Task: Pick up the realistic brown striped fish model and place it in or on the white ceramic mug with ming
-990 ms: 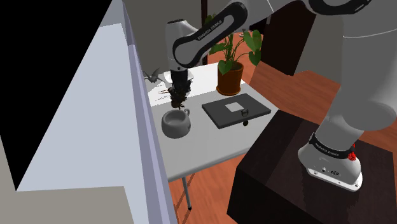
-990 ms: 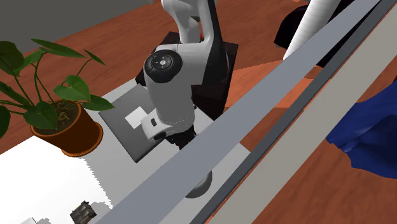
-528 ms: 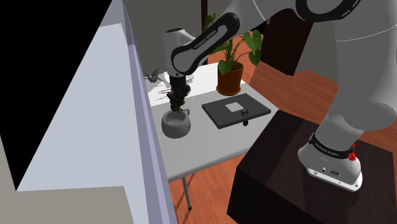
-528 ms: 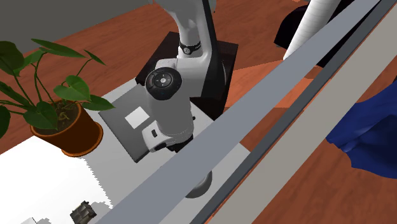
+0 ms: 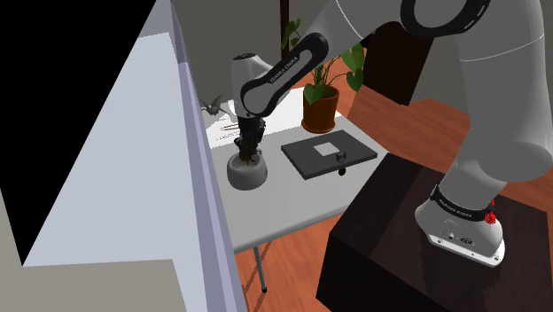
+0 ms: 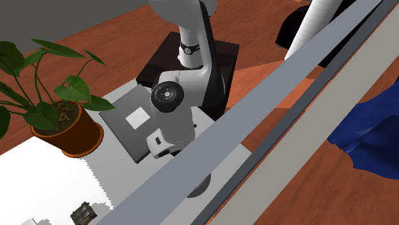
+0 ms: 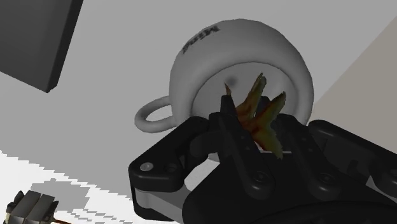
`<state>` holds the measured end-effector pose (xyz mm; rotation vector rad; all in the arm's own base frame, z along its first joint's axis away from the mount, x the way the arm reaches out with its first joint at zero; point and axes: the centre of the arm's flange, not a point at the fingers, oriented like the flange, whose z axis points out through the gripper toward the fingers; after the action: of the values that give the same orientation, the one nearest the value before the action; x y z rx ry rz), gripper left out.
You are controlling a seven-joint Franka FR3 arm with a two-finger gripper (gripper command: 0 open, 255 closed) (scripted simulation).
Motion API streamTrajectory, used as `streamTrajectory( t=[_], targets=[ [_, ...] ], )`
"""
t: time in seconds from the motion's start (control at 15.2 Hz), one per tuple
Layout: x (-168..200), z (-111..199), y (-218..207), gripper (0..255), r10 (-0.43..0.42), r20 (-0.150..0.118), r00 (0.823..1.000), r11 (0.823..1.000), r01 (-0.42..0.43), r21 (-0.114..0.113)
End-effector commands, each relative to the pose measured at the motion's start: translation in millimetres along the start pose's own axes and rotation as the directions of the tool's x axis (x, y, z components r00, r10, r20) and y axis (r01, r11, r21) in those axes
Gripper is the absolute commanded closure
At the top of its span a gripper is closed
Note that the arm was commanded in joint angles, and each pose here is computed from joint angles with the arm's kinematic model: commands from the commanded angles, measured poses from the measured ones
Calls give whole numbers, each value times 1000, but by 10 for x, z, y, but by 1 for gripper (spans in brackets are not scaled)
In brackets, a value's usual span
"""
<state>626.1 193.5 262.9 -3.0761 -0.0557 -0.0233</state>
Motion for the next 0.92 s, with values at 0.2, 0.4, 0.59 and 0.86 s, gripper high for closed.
streamTrajectory(
  t=[0.2,0.4,0.59,0.86],
  targets=[
    [1,16,6,255,1,-1,1000,1000,-1,0],
    [2,16,6,0,1,-1,1000,1000,-1,0],
    [2,16,6,0,1,-1,1000,1000,-1,0],
    [1,-248,6,0,1,-1,1000,1000,-1,0]
  ],
)
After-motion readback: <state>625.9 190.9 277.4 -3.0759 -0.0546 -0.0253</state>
